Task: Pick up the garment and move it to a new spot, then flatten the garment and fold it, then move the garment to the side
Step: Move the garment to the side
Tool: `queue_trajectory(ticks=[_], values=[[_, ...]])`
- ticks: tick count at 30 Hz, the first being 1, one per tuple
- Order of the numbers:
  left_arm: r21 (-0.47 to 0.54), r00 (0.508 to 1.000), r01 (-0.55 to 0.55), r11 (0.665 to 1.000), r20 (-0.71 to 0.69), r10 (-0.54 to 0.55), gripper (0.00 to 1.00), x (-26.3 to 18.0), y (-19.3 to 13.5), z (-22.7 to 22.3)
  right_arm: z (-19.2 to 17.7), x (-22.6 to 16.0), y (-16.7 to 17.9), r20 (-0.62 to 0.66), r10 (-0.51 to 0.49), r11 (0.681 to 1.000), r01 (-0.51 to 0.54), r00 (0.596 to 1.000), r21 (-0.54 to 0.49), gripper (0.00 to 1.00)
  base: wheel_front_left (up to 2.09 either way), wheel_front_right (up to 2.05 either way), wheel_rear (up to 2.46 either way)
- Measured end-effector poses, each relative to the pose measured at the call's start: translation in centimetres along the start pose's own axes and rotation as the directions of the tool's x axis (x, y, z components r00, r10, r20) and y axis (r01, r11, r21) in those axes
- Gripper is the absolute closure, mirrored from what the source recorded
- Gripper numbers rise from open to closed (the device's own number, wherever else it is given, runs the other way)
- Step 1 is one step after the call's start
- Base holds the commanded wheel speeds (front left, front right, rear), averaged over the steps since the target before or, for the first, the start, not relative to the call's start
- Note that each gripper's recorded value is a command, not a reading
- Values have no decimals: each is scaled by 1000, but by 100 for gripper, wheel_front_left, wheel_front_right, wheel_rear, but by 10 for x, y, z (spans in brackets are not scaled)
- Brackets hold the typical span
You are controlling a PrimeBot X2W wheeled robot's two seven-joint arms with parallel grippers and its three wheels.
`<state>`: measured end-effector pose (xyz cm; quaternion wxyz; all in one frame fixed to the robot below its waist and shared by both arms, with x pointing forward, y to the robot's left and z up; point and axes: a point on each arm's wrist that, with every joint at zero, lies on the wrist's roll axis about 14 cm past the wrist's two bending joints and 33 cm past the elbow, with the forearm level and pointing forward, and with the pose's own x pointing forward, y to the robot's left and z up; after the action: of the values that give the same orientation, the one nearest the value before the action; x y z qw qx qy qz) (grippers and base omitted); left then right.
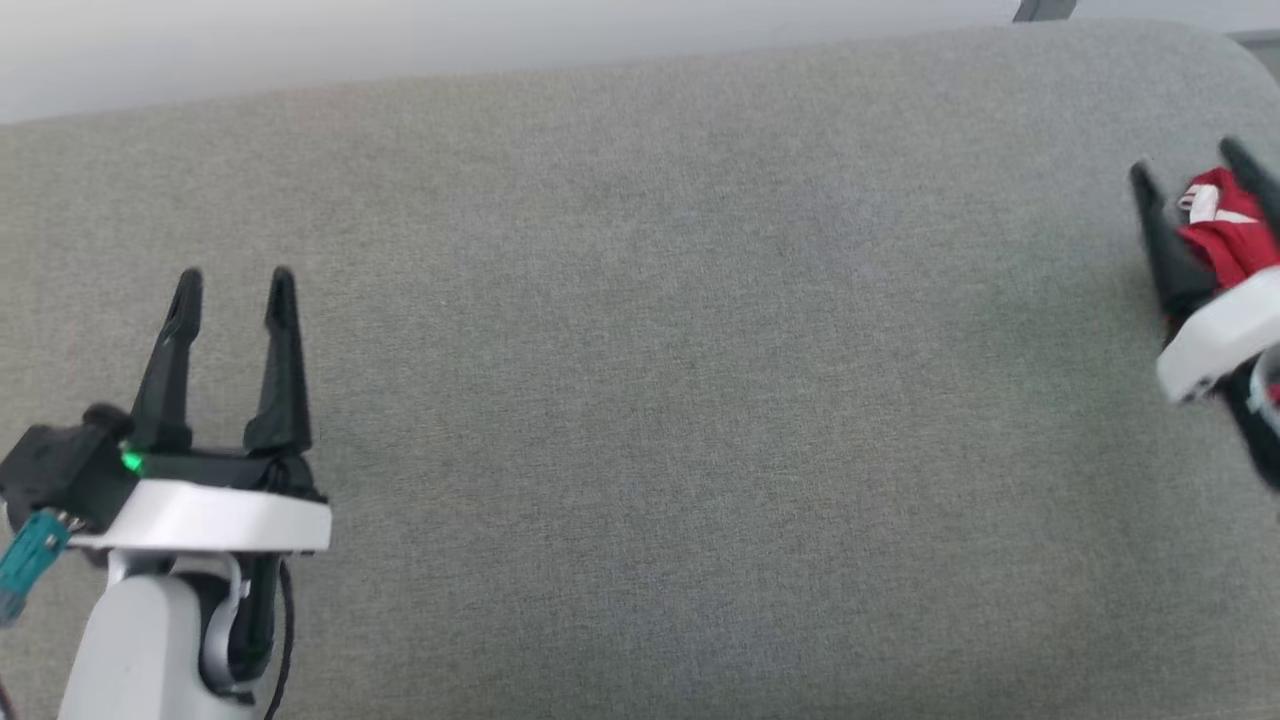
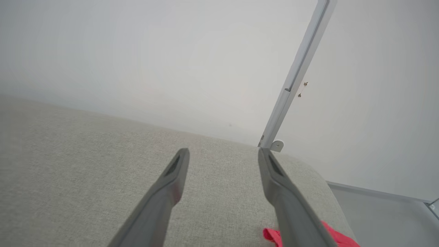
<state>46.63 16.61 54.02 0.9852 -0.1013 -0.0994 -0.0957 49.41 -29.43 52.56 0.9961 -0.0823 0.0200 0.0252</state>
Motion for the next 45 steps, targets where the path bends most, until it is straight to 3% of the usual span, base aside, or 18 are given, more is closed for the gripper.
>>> queue_trajectory(ticks=[17, 38, 45], values=[[49, 991, -132, 990, 34, 130, 0, -58, 24, 25, -5, -57, 53, 78, 47, 997, -52, 996, 59, 0, 0, 0, 0], [47, 955, -296, 954, 11, 296, 0, -145, 53, 33, 3, -114, 66, 141, 2, 990, -22, 990, 142, 0, 0, 0, 0], [59, 952, -302, 952, -37, 304, 0, -167, 51, 22, 0, -119, 73, 139, 4, 986, -27, 990, 166, 0, 0, 0, 0]])
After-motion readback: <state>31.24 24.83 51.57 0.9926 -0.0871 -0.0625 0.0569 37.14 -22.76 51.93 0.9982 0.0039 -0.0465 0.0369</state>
